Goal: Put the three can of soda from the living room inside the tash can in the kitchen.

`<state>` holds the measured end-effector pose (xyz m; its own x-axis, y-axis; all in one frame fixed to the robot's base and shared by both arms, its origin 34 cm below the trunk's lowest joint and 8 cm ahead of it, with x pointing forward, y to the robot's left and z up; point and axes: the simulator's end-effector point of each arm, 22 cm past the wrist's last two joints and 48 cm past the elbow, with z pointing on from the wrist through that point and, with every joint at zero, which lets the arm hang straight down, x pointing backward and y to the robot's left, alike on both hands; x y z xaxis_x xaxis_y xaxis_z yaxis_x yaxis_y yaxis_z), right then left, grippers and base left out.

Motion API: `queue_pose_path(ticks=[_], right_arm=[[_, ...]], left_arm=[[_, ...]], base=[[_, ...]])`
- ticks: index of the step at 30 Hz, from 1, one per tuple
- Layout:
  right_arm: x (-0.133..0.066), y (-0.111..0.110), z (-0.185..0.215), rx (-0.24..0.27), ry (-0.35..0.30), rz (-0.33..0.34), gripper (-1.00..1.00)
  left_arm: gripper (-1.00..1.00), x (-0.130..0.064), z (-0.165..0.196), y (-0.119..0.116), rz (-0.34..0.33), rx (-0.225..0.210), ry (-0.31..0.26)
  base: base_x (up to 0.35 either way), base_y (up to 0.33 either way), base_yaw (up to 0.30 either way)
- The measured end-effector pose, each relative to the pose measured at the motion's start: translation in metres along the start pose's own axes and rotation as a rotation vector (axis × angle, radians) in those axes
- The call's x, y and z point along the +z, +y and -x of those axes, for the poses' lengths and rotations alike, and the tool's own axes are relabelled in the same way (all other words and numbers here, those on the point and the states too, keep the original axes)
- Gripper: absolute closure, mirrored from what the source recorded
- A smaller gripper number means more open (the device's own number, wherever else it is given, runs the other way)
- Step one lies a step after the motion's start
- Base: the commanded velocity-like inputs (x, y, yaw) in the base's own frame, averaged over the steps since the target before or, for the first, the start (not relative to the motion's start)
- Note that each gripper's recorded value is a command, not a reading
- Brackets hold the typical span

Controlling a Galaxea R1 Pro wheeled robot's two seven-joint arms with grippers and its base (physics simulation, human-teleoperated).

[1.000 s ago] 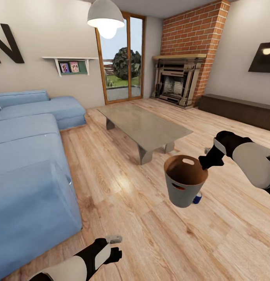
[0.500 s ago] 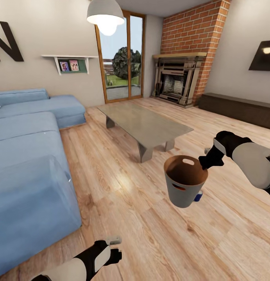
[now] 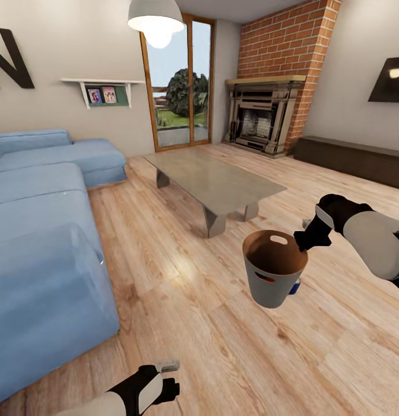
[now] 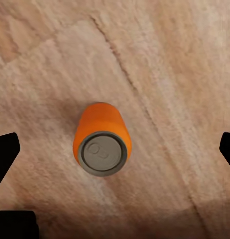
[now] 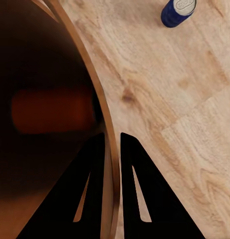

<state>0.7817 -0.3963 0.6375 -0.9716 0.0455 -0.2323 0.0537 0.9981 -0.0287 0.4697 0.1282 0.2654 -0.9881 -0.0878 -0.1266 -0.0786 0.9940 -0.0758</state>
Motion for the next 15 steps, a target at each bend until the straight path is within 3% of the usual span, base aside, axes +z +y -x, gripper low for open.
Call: queue_pose_path(ticks=[15], right_arm=[[0.030, -0.001, -0.016, -0.003, 0.001, -0.007, 1.00]], left_arm=[[-1.00, 0.032, -0.014, 0.003, 0.000, -0.002, 0.000]], base=[[0.000, 0.000, 0.000]])
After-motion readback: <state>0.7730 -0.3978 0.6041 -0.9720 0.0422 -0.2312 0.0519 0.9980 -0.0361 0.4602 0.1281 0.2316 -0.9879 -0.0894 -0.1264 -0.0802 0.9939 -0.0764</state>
